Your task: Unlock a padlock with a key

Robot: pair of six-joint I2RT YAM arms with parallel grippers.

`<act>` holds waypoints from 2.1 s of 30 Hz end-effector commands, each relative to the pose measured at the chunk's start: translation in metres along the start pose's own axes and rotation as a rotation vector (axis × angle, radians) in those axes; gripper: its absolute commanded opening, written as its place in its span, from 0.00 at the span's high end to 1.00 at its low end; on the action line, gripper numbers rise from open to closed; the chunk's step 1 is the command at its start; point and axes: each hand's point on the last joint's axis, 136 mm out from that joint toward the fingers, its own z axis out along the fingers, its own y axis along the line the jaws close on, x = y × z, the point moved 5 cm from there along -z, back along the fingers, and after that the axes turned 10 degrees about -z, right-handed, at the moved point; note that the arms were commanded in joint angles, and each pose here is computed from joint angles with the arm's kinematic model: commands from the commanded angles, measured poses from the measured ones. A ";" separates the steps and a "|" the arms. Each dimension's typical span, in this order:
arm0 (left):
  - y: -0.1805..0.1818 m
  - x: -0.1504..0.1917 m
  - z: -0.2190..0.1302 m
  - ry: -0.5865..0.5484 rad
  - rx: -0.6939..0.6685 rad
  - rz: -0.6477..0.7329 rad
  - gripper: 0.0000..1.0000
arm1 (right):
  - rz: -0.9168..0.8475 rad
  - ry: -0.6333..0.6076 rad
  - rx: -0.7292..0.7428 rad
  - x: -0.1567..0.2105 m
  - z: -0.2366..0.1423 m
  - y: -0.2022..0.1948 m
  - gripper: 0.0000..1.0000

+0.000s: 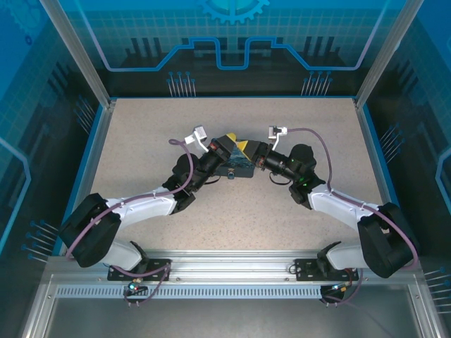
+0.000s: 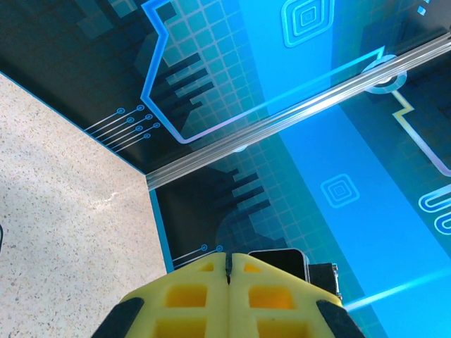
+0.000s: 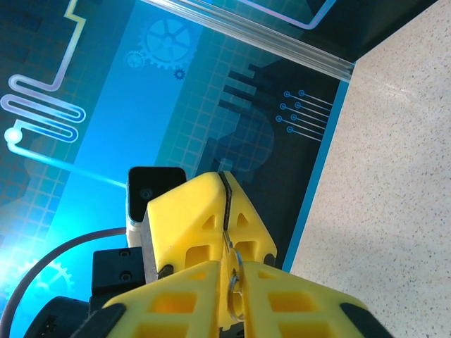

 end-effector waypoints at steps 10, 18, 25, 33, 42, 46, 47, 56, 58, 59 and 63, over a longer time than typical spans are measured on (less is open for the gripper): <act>0.004 0.007 0.003 0.009 -0.015 -0.003 1.00 | -0.043 -0.022 -0.068 -0.012 0.005 0.015 0.83; 0.006 0.008 0.002 0.009 -0.019 -0.004 1.00 | -0.042 -0.021 -0.063 -0.012 0.006 0.013 0.84; 0.007 0.008 0.000 0.006 -0.024 -0.012 1.00 | -0.048 -0.024 -0.065 -0.012 0.005 0.014 0.92; 0.010 0.009 -0.001 0.013 -0.041 -0.019 1.00 | -0.066 -0.007 -0.076 -0.011 0.004 0.015 1.00; -0.006 0.006 -0.001 0.034 -0.056 0.041 0.69 | -0.079 0.020 -0.025 -0.003 -0.004 0.006 1.00; -0.013 -0.011 -0.011 -0.012 -0.077 0.064 0.37 | -0.075 0.021 -0.005 -0.002 -0.008 0.002 1.00; -0.015 -0.018 -0.015 -0.024 -0.085 0.068 0.34 | -0.074 0.024 -0.003 -0.001 -0.010 0.001 1.00; -0.002 -0.054 -0.071 -0.045 -0.282 0.212 0.15 | -0.086 0.070 0.077 0.003 -0.030 -0.014 1.00; 0.009 -0.051 -0.081 0.008 -0.357 0.261 0.11 | -0.079 0.084 0.119 0.005 -0.035 -0.023 1.00; 0.016 -0.047 -0.084 0.050 -0.390 0.289 0.09 | -0.074 0.090 0.145 0.005 -0.037 -0.029 1.00; 0.049 -0.024 -0.092 0.233 -0.464 0.371 0.02 | -0.031 0.086 0.230 0.000 -0.043 -0.053 1.00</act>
